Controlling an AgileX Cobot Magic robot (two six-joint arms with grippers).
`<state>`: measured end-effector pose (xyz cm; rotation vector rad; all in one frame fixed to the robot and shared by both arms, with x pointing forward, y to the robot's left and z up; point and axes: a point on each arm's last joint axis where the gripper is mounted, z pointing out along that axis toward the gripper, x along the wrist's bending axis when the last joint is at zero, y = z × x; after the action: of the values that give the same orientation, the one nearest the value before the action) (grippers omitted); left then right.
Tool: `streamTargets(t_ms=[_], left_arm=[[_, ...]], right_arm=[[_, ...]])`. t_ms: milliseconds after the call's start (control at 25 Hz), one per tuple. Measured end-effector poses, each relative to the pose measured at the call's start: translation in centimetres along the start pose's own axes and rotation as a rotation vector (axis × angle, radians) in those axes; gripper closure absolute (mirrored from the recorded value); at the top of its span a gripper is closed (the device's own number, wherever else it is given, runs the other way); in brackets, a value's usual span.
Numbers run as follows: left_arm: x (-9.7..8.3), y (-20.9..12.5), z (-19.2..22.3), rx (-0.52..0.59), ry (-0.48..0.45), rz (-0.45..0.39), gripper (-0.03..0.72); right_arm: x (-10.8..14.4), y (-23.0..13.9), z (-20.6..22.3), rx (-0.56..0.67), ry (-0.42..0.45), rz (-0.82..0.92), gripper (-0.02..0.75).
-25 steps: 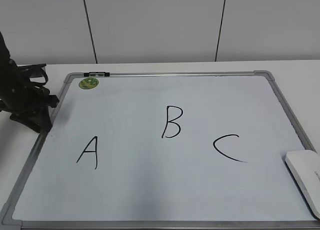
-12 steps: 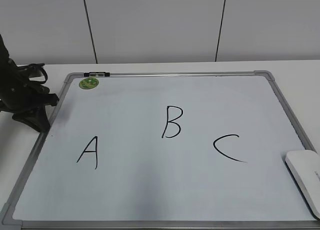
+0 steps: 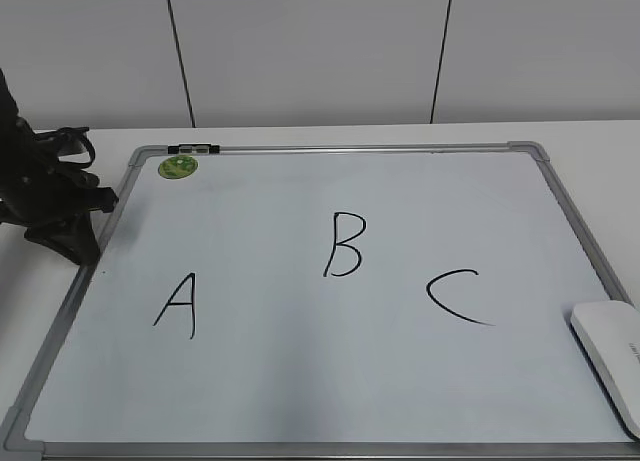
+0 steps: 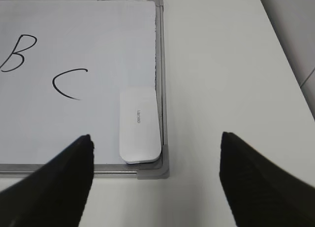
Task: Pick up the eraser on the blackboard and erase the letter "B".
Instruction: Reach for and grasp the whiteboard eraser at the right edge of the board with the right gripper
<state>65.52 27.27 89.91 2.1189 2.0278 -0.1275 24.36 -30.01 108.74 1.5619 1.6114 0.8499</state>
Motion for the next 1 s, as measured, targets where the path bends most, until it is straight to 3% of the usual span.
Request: streamTargets(t_ms=[120, 520, 760, 1000], left_arm=[[0.0, 0.0, 0.0, 0.002, -0.002, -0.001, 0.652], [0.0, 0.0, 0.0, 0.003, -0.002, -0.001, 0.652], [0.0, 0.0, 0.0, 0.003, -0.002, -0.001, 0.652], [0.0, 0.0, 0.0, 0.005, -0.004, -0.002, 0.652]], right_arm=[[0.2, 1.2, 1.1, 0.041, 0.023, 0.01, 0.147], [0.4, 3.1, 7.6, 0.364, 0.078, -0.026, 0.146], [0.5, 3.2, 13.1, 0.59, 0.098, -0.046, 0.07], [0.8, 3.2, 18.5, 0.651, 0.125, -0.05, 0.064]])
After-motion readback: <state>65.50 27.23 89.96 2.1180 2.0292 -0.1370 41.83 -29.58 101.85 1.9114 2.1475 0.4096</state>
